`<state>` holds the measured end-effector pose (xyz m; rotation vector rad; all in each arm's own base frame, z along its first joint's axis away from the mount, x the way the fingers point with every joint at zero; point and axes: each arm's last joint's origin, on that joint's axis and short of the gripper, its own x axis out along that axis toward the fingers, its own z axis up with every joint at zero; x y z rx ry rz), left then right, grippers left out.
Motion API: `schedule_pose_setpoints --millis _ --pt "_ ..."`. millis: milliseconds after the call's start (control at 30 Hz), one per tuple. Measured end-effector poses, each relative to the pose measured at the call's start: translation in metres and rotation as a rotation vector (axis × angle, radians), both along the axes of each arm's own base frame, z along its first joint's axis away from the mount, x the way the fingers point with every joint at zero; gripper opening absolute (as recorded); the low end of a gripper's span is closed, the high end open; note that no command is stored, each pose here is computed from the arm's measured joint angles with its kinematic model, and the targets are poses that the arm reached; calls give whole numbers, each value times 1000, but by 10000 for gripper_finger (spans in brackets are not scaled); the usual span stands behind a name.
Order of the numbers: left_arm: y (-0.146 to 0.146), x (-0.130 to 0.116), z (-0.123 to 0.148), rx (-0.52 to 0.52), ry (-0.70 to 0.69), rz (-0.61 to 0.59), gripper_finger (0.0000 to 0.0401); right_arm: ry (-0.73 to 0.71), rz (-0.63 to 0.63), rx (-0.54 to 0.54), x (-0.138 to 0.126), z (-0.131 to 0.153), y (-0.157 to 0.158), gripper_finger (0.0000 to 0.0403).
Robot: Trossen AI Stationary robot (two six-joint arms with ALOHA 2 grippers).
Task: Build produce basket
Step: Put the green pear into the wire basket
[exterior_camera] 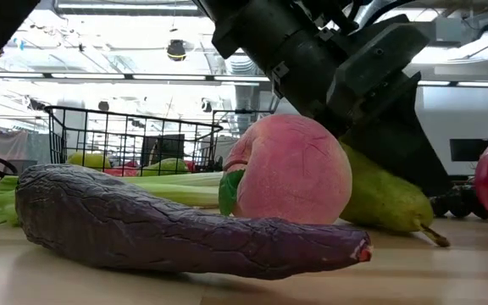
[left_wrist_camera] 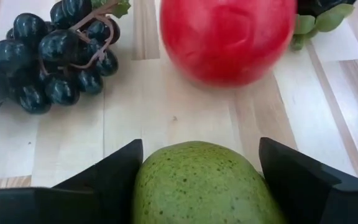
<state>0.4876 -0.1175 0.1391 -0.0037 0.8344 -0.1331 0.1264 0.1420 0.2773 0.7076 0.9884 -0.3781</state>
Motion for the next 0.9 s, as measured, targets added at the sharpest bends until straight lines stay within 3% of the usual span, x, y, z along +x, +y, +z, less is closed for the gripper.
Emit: schedule_pose_setpoints --millis 300,500,900 --pt "19 8 13 15 40 39 269 -8 -8 -25 0 0 -1 255" --pt "42 16 40 75 66 119 270 -30 -19 -42 0 0 -2 255" --pt "72 13 100 61 170 232 270 -89 -48 -87 2 1 -4 255"
